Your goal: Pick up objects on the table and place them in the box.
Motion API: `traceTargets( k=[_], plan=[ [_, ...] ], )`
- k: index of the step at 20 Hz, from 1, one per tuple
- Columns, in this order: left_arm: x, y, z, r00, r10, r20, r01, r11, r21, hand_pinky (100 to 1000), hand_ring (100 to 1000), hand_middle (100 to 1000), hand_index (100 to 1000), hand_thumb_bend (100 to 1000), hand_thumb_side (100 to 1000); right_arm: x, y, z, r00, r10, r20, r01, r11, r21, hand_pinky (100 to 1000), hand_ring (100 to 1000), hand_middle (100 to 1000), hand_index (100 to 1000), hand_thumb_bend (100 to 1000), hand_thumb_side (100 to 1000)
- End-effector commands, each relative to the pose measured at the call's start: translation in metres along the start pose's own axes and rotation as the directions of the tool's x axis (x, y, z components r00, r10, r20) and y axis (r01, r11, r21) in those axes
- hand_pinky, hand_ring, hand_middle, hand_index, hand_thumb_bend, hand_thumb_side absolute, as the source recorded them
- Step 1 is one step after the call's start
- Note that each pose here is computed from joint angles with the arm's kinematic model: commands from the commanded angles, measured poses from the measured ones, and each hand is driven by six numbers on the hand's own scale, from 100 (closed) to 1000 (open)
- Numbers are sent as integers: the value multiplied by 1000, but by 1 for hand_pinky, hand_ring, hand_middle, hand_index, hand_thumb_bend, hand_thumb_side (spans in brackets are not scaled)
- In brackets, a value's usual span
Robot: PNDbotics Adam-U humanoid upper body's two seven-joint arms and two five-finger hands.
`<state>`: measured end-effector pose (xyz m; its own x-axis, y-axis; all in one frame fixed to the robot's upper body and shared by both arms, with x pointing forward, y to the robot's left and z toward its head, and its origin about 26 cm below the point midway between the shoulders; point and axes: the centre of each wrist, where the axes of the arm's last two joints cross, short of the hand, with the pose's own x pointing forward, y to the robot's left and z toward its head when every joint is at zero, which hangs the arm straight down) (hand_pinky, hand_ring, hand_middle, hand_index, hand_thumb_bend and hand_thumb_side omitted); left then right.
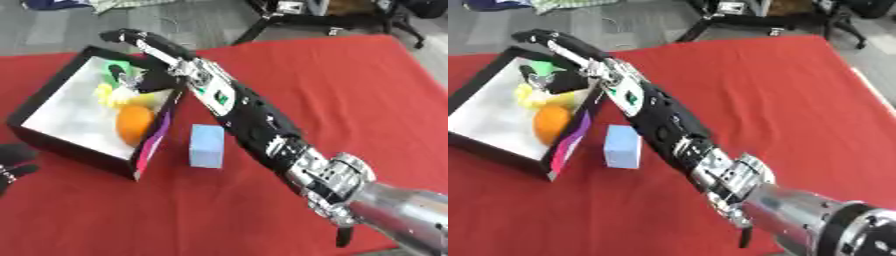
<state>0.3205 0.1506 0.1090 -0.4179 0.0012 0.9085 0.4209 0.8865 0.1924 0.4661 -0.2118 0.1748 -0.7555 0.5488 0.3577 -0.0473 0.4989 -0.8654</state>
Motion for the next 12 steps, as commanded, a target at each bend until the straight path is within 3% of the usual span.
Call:
traceTargets(
  k=[1, 6, 10, 12],
  plan=[
    [1, 9, 5, 1000, -14, -1, 14, 999, 39, 745, 745, 598, 727, 100, 936, 11, -41, 6, 995, 61, 76, -60, 998, -12, 1000, 910, 897, 960, 100, 408],
    [-12, 31, 27, 996, -47, -71, 58, 985, 162, 745, 745, 598, 726, 100, 935, 43, -72, 44, 976, 75, 204, -91, 993, 72, 1000, 901, 904, 968, 100, 341],
    [-17, 45, 38, 992, -78, -104, 101, 965, 243, 745, 745, 598, 726, 100, 934, 73, -77, 82, 970, 53, 236, -100, 976, 192, 1000, 906, 904, 972, 100, 350],
    [-17, 49, 40, 990, -89, -111, 117, 956, 269, 745, 745, 598, 726, 100, 933, 86, -74, 98, 971, 50, 235, -114, 957, 266, 1000, 900, 884, 962, 100, 419]
  ],
)
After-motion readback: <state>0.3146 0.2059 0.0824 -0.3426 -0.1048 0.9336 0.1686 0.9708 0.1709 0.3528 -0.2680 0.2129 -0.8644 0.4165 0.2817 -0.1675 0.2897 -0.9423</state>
